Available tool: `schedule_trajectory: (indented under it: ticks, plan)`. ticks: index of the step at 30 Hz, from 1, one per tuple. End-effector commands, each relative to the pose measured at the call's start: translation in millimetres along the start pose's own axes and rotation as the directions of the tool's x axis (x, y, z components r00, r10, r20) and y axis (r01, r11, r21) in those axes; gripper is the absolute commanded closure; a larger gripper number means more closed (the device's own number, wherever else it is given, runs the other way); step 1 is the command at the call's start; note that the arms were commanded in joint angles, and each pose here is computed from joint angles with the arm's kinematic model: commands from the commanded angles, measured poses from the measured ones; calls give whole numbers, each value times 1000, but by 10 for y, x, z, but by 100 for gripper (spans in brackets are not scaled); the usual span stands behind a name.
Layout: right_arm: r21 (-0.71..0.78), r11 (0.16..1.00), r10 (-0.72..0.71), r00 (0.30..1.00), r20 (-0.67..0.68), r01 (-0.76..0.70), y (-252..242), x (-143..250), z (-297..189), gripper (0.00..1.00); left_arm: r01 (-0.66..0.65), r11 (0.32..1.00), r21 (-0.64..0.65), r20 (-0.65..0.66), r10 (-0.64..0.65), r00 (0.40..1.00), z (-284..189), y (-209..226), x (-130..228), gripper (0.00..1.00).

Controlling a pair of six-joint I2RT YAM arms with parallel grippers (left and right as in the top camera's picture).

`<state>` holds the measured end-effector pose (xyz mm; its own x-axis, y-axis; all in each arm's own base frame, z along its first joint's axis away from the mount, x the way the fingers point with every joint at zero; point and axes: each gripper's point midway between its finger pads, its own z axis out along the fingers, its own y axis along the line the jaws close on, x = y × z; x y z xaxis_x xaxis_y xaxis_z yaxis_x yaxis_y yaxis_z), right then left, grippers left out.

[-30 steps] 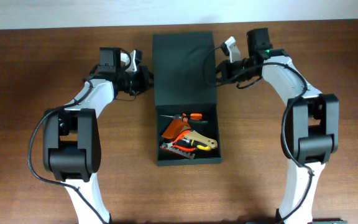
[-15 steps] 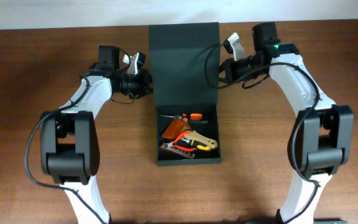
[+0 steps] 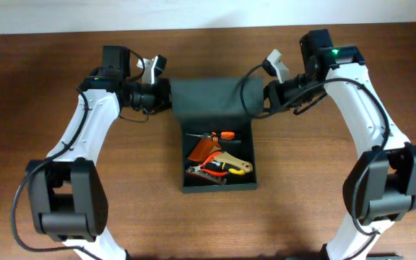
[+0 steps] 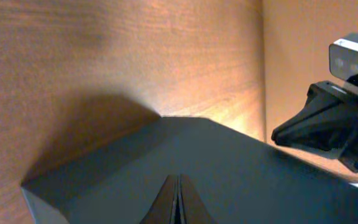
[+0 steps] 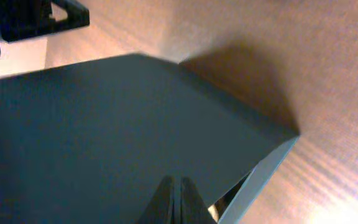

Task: Pack container

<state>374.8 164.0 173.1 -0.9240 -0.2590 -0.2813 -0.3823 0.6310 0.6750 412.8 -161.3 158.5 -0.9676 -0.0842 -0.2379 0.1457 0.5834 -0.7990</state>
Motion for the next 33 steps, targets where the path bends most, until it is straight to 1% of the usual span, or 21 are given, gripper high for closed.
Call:
schedule_trajectory:
  ticks: [1,3,6,9,12,14,15,16,17,18,19,20,21,24,28,31,33]
  plan:
    - [-1,997,-75,997,8,75,211,38,-133,96,-88,996,17,8,88,996,-156,-207,38,98]
    - [7,997,-74,997,-20,74,238,131,-165,96,-93,996,11,-18,93,995,-185,-220,132,98]
    - [33,997,-68,996,-57,70,255,251,-216,96,-66,997,-45,-56,64,996,-223,-149,262,98]
    - [90,994,-61,995,-84,68,227,338,-282,96,-70,993,-99,-88,61,994,-269,-86,373,98]
    - [128,987,-82,994,-75,91,247,349,-361,96,-104,986,-134,-97,92,991,-321,-70,413,98]
    - [133,982,-127,990,-58,134,310,339,-419,96,-122,981,-151,-89,109,990,-362,-88,409,98]
    - [138,978,-149,988,-44,154,348,328,-457,96,-127,979,-158,-84,115,990,-380,-95,406,92]
    - [143,975,-170,985,-31,173,385,317,-492,96,-134,977,-164,-79,122,989,-401,-111,401,69]
    - [150,971,-187,982,-18,187,422,306,-530,96,-141,976,-164,-73,130,989,-420,-137,399,30]
    - [157,967,-205,979,-1,202,463,292,-570,85,-147,976,-163,-67,138,988,-441,-165,395,1]
    - [164,962,-224,975,15,218,508,280,-614,60,-155,974,-163,-60,147,987,-465,-198,390,1]
    - [174,956,-247,968,35,237,564,267,-668,26,-165,973,-162,-51,159,986,-493,-240,382,1]
    - [184,950,-267,962,53,254,616,259,-719,1,-175,971,-162,-42,170,984,-522,-279,373,1]
    - [222,927,-330,938,104,301,787,263,-893,1,-212,963,-166,-9,214,977,-636,-433,326,1]
    - [307,891,-390,910,137,336,966,381,-1144,1,-272,934,-231,39,289,957,-879,-642,293,1]
    - [382,856,-430,890,152,348,1123,574,-1365,1,-346,896,-279,81,381,921,-1097,-883,354,1]
    - [433,828,-461,872,167,355,1242,727,-1519,1,-384,866,-319,109,436,893,-1263,-1068,467,1]
